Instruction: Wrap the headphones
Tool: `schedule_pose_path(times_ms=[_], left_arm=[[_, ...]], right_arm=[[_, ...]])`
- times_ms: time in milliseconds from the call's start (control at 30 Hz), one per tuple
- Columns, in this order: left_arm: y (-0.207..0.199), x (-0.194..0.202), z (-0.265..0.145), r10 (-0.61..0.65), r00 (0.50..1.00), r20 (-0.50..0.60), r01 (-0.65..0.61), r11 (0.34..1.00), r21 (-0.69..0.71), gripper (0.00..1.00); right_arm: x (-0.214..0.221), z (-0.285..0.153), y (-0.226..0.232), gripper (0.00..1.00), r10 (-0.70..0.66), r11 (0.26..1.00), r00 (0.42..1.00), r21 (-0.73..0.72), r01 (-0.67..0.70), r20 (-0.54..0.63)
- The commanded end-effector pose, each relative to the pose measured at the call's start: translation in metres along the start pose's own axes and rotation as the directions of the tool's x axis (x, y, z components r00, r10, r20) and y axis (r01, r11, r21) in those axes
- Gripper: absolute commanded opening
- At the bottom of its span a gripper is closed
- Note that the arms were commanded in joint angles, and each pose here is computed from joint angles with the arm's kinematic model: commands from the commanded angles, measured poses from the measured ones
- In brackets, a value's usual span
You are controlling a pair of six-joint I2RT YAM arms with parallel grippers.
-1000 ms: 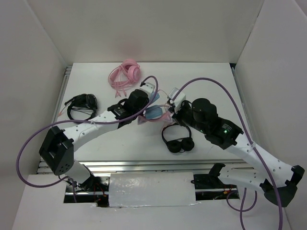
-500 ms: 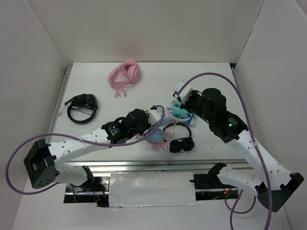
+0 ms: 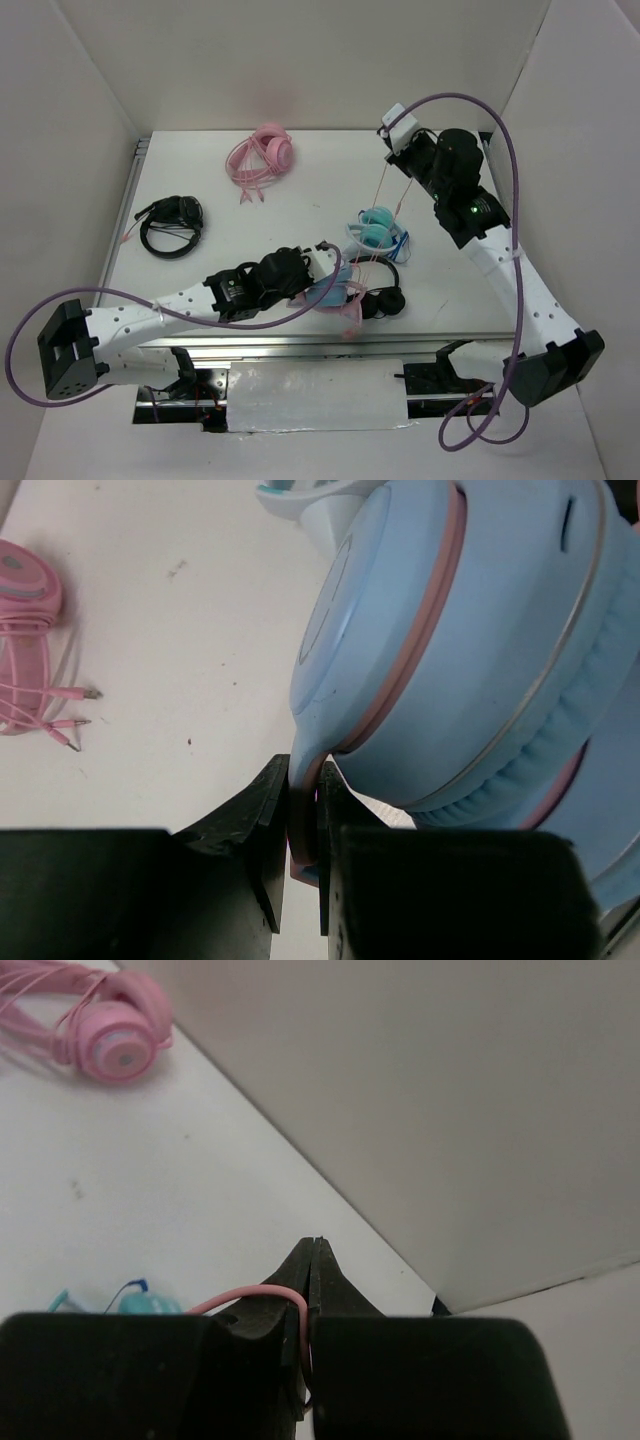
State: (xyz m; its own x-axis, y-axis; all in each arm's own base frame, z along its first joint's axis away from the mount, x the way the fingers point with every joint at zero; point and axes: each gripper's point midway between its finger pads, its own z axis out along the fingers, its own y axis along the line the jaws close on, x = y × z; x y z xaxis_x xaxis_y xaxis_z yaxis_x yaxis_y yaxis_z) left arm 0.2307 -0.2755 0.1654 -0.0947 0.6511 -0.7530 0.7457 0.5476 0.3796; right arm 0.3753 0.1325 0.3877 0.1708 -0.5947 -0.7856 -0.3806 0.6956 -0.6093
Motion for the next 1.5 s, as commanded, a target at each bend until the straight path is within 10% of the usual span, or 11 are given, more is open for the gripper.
schedule_pose_path(times_ms=[0,533,1100,1300,1467], left_arm=[[0.006,-0.017,-0.009,-0.027,0.997,0.074,0.029,0.999,-0.029,0.0],[-0.01,-0.035,-0.034,-0.028,0.98,0.196,0.016,0.998,0.062,0.0],[0.1,-0.131,-0.193,-0.167,0.649,0.742,0.347,0.933,-0.093,0.0],[0.12,-0.131,-0.179,-0.179,0.688,0.704,0.431,0.881,-0.198,0.0],[0.113,-0.107,-0.133,-0.192,0.786,0.588,0.428,0.855,-0.292,0.0]], right_arm=[[-0.052,0.001,-0.074,0.0,0.057,0.973,0.986,0.214,-0.09,0.155],[-0.011,0.09,-0.025,0.0,-0.047,0.999,0.995,0.019,0.046,0.093],[0.062,0.132,0.102,0.02,0.306,0.936,0.951,-0.195,-0.291,0.051],[0.047,0.134,0.119,0.0,0.313,0.944,0.945,-0.138,-0.299,0.094],[-0.022,0.117,0.047,0.0,0.259,0.957,0.949,0.084,-0.277,0.179]])
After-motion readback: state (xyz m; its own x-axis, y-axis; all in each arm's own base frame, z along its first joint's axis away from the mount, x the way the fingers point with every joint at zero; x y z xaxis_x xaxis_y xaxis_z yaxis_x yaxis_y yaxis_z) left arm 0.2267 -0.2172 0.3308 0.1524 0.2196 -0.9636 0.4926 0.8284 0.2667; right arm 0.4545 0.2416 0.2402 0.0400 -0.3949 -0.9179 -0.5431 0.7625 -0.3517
